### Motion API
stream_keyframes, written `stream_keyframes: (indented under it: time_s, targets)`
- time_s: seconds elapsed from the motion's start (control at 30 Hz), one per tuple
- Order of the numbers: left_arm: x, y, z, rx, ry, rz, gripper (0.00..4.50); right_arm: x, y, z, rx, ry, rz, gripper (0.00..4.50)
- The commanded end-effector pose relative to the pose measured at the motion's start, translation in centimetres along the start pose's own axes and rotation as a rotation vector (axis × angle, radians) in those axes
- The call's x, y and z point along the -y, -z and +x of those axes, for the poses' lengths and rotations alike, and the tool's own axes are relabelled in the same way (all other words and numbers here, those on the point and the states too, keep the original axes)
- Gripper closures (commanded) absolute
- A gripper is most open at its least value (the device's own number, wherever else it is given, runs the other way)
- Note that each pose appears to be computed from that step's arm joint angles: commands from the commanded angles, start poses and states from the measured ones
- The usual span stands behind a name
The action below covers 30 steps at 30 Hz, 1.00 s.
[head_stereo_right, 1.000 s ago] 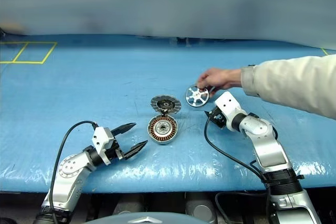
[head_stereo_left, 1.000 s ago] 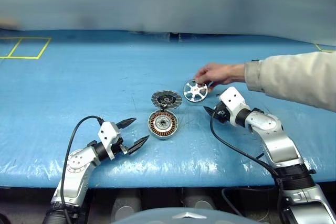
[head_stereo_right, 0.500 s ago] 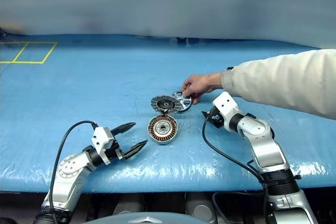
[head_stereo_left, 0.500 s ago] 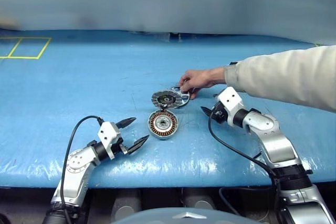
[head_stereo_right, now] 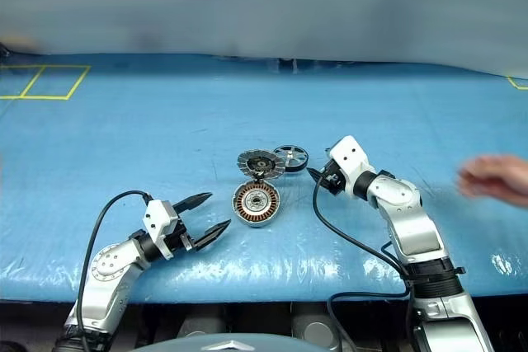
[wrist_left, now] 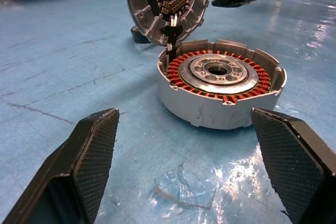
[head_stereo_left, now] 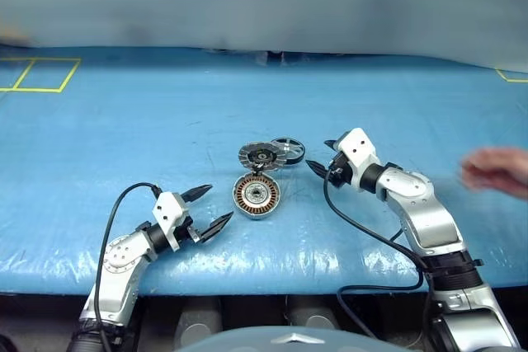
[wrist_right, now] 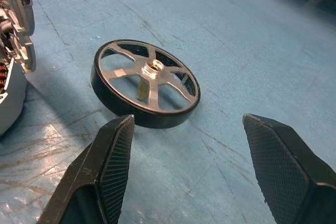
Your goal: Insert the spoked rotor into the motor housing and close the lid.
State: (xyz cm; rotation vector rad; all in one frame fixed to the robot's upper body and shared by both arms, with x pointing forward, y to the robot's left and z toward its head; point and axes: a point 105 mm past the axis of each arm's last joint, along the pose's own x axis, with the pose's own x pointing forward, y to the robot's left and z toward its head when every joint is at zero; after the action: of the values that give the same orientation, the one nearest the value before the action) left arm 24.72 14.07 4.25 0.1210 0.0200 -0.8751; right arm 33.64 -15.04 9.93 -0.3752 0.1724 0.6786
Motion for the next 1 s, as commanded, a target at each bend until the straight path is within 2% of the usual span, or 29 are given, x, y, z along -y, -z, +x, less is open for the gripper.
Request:
stream_keyframes:
  time_s: [0.03, 0.17, 0.4, 1.0]
  targets:
    - [-0.3, -0.5, -0.2, 0.014, -0.009, 0.028, 0.24, -0.1, -2.3, 0.8, 0.073, -0.044, -0.042, 1.05]
    - [-0.3, -0.4, -0.1, 0.013, -0.01, 0.029, 0.24, -0.4, -2.7, 2.1, 0.072, -0.091, -0.062, 1.05]
    - [-0.3, -0.3, -0.3, 0.012, -0.024, 0.028, 0.24, -1.1, -1.1, 3.7, 0.008, -0.151, -0.066, 1.05]
    - [-0.2, -0.3, -0.6, 0.002, -0.027, 0.03, 0.24, -1.6, 1.4, 4.0, -0.088, -0.183, -0.097, 1.05]
